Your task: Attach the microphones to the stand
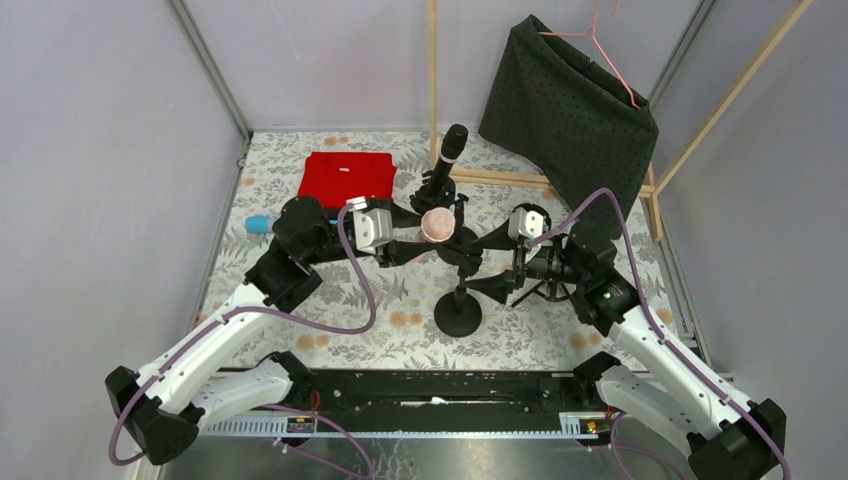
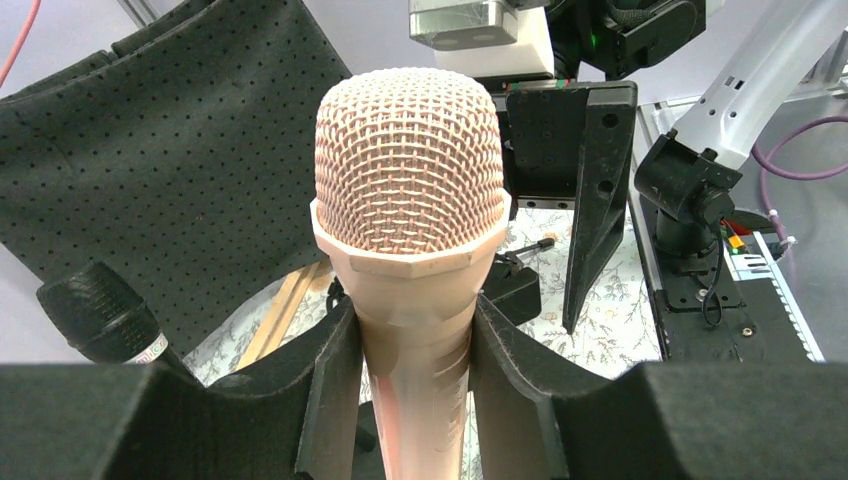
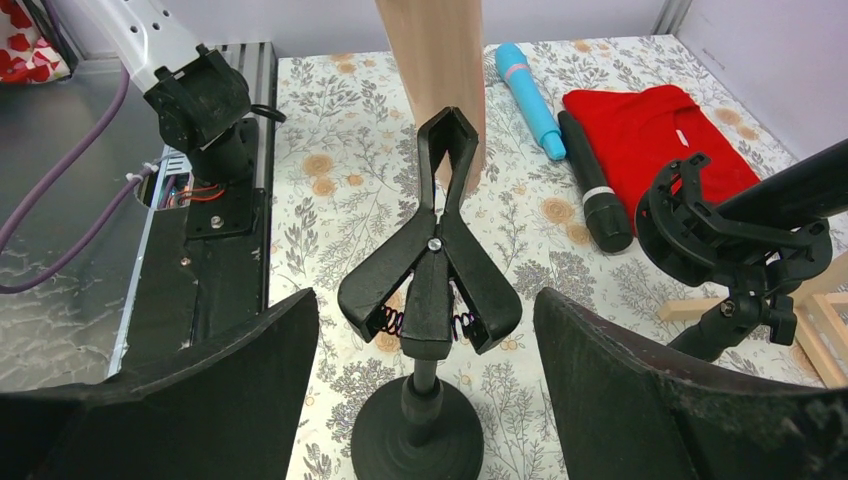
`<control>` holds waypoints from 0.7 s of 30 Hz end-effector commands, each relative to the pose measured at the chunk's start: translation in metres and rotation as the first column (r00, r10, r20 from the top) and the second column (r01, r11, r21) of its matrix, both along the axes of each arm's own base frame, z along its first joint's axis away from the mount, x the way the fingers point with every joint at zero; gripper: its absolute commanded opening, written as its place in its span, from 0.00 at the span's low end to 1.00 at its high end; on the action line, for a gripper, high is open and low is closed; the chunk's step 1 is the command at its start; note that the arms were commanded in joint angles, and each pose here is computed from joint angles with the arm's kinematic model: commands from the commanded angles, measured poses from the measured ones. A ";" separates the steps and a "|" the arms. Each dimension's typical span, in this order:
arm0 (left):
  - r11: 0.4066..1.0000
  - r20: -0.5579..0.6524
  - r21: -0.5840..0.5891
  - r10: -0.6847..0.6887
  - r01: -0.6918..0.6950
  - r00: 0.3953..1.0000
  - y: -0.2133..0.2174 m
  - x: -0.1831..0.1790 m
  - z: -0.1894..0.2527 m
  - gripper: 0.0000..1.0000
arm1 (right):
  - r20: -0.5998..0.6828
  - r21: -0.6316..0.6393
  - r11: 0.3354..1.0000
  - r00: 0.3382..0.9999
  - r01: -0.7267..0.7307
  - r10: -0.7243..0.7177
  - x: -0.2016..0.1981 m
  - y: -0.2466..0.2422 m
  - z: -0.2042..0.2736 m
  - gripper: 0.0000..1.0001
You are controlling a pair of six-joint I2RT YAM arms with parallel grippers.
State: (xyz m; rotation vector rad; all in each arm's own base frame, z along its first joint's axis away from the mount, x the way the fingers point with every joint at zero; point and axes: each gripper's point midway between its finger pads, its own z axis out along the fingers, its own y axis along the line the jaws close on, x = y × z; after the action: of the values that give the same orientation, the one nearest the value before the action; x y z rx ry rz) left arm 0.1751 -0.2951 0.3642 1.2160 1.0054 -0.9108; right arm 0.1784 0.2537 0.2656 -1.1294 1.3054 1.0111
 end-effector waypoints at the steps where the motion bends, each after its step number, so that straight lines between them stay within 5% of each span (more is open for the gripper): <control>1: 0.998 0.106 -0.040 -0.044 0.048 0.993 -0.003 -0.007 0.033 0.00 | 0.026 0.024 1.000 1.000 -0.006 0.005 -0.001 0.000 0.008 0.84; 11: 0.998 0.120 -0.008 -0.057 0.059 0.991 -0.007 -0.004 0.027 0.00 | 0.022 0.026 1.000 1.000 -0.005 0.005 -0.001 0.000 0.009 0.71; 16: 1.000 0.119 -0.016 -0.008 0.010 0.993 -0.007 0.005 0.028 0.00 | 0.010 0.022 1.000 1.000 -0.007 0.007 0.000 0.001 0.008 0.47; 21: 0.998 0.102 -0.053 0.036 -0.031 0.994 -0.008 0.013 0.037 0.00 | -0.005 0.017 1.000 1.000 -0.009 0.009 0.002 0.003 0.008 0.06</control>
State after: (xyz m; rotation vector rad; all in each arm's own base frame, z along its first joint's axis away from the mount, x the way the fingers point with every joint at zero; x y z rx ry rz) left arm 0.1824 -0.3026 0.3621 1.2598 1.0008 -0.8786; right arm 0.1776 0.2545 0.2650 -1.1236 1.3150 1.0280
